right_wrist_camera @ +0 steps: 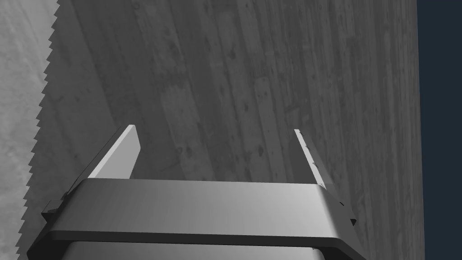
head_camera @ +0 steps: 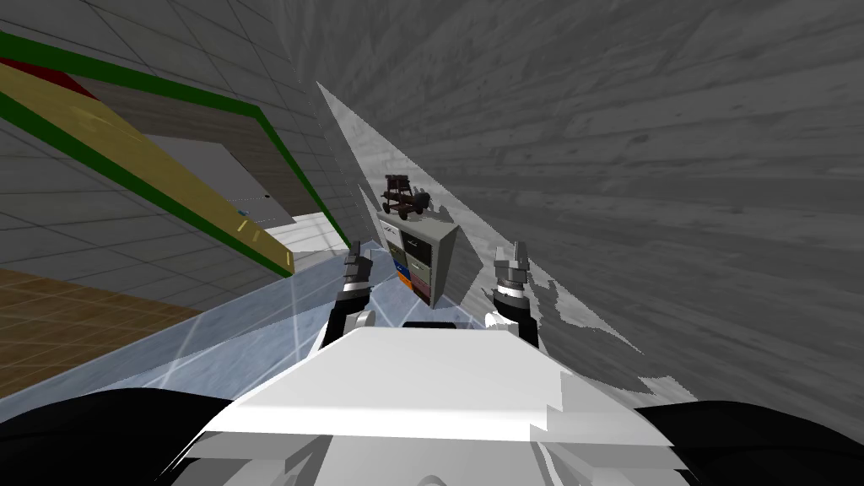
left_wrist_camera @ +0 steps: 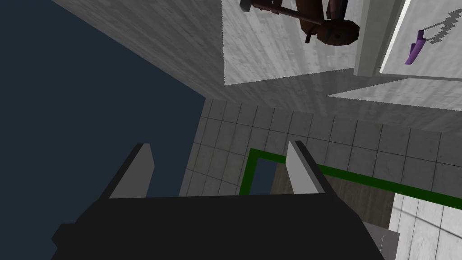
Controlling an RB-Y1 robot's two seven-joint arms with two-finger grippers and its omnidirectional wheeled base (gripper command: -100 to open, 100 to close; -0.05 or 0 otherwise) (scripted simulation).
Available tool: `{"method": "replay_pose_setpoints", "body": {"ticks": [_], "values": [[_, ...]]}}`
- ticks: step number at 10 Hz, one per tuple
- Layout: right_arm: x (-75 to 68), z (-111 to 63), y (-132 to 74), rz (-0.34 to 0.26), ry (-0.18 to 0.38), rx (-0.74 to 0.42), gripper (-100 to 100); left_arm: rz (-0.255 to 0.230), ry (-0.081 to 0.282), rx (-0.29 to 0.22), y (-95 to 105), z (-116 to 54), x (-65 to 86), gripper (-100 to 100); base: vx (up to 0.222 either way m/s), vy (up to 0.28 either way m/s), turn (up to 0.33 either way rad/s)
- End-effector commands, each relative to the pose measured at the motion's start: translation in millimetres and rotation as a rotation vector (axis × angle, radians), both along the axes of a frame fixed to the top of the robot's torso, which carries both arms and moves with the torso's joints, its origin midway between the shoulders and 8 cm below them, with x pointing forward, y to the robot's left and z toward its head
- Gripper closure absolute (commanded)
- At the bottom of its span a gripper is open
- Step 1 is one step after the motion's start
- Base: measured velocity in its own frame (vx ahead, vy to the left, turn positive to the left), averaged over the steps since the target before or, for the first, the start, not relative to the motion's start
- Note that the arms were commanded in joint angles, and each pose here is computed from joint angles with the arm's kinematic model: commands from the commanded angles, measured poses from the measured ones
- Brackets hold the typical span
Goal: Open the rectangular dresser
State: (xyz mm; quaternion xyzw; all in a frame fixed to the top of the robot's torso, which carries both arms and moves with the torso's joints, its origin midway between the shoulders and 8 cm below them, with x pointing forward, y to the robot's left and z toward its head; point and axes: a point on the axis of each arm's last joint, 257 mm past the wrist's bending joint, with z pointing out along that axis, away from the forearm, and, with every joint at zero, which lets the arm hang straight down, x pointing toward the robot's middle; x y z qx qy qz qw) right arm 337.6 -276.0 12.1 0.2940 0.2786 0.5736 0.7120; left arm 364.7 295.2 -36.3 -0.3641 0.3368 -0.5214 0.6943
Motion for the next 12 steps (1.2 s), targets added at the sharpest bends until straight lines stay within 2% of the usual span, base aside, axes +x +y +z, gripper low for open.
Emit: {"method": "replay_pose_setpoints", "body": {"ticks": [1,9,10,12], "values": [[0.0,0.0,0.0,0.000,0.000,0.000,0,0.000,0.000,0.000,0.0,0.0,0.0,0,0.000,0.000,0.000],[-0.1,0.2,0.0,0.000,0.000,0.000,0,0.000,0.000,0.000,0.0,0.2,-0.1,0,0.000,0.000,0.000],[-0.1,0.2,0.0,0.000,0.000,0.000,0,-0.024,0.016,0.033,-4.6,-2.6,2.6,-100,0.008,0.004,-0.032],[0.0,-0.1,0.0,0.000,0.000,0.000,0,-0.056,0.044,0.071,-11.3,-9.1,7.6,-100,0.009,0.010,-0.047]]}}
